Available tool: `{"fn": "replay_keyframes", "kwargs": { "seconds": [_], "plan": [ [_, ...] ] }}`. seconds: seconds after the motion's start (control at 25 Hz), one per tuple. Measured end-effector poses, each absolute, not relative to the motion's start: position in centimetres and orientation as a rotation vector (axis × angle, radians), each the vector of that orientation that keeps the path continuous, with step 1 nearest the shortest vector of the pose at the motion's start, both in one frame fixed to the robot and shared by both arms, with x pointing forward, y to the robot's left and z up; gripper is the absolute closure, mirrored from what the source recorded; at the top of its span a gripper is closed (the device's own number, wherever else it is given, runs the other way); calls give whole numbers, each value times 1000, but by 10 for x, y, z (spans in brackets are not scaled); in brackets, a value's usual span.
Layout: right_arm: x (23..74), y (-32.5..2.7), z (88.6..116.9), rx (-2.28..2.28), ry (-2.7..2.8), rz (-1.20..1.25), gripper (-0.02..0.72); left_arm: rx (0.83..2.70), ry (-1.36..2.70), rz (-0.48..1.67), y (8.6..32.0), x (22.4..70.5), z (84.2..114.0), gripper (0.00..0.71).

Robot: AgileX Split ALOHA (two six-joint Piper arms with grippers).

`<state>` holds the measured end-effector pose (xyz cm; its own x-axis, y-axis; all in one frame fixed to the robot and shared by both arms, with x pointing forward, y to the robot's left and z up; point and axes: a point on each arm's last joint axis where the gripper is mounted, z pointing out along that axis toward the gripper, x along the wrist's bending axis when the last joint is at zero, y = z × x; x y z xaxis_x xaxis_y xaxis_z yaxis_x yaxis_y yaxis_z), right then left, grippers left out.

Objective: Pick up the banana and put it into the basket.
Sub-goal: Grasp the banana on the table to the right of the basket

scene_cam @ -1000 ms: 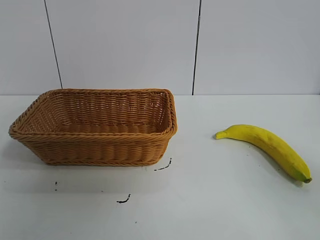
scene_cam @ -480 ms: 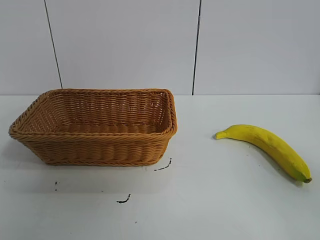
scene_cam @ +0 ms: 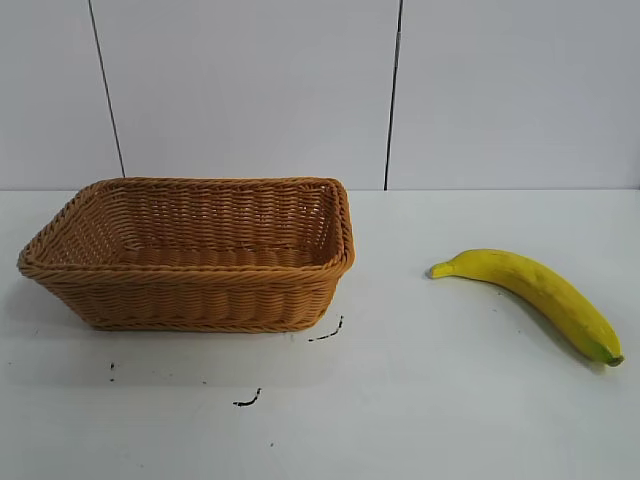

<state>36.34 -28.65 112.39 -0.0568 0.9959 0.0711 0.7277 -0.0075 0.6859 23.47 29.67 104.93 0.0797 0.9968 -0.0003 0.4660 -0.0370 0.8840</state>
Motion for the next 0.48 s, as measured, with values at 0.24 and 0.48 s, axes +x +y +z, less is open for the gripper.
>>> {"fn": "replay_keyframes", "kwargs": {
  "seconds": [0.24,0.48],
  "plan": [
    [442,-282,1125,1851,1957,659,71,1608,1485,894,297,235,1049,15],
    [511,-277,1113,1839,2098,531,71,1608,1485,894,297,235,1049,15]
  ]
}}
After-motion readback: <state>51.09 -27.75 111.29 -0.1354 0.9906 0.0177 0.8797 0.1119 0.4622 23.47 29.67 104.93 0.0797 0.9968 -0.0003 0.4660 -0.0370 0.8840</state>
